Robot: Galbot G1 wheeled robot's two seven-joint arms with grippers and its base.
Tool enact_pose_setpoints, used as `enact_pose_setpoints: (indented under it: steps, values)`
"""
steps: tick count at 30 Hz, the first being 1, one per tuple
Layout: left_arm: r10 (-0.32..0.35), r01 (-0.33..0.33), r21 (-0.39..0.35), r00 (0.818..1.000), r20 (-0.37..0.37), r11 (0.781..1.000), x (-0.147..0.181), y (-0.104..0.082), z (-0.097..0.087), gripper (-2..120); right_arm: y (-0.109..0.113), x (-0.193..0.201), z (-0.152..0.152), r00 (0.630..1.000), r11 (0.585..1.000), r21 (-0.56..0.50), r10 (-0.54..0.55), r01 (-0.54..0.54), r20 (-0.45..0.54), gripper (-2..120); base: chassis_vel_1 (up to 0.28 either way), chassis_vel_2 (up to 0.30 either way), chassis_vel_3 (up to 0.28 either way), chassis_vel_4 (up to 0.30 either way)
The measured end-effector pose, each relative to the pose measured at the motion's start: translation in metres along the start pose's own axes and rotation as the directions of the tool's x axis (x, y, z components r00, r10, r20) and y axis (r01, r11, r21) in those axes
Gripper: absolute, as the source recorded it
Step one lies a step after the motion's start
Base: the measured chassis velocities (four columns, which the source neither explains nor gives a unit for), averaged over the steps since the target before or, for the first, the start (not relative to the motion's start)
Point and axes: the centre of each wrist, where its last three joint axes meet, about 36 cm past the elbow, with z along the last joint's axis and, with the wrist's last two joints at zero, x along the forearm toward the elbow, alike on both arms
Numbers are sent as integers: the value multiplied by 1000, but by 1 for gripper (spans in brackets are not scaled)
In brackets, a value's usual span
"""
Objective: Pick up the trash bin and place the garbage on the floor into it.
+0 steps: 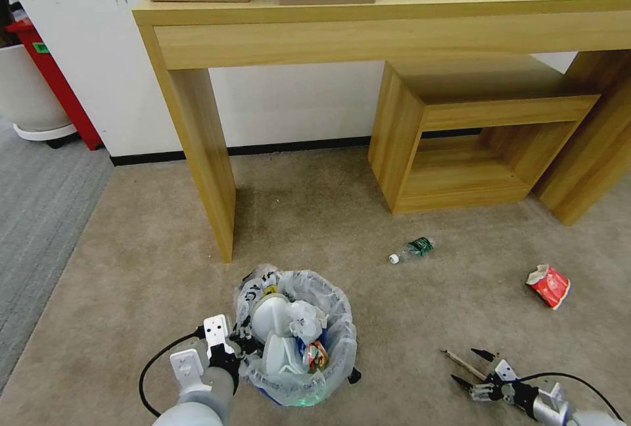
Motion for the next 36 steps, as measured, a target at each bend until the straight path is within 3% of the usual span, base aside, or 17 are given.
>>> enact_pose_setpoints:
  steps: [19, 36]
  values:
    - [-3, 3, -3, 1000, -5, 1000, 2, -4, 6, 0, -4, 18, 9, 999, 1000, 12, -9, 10, -32, 100, 0, 0, 0, 0]
    - [-18, 18, -11, 1000, -13, 1000, 3, -2, 11, 0, -1, 1, 13, 999, 999, -17, -32, 31, -23, 100, 0, 0, 0, 0]
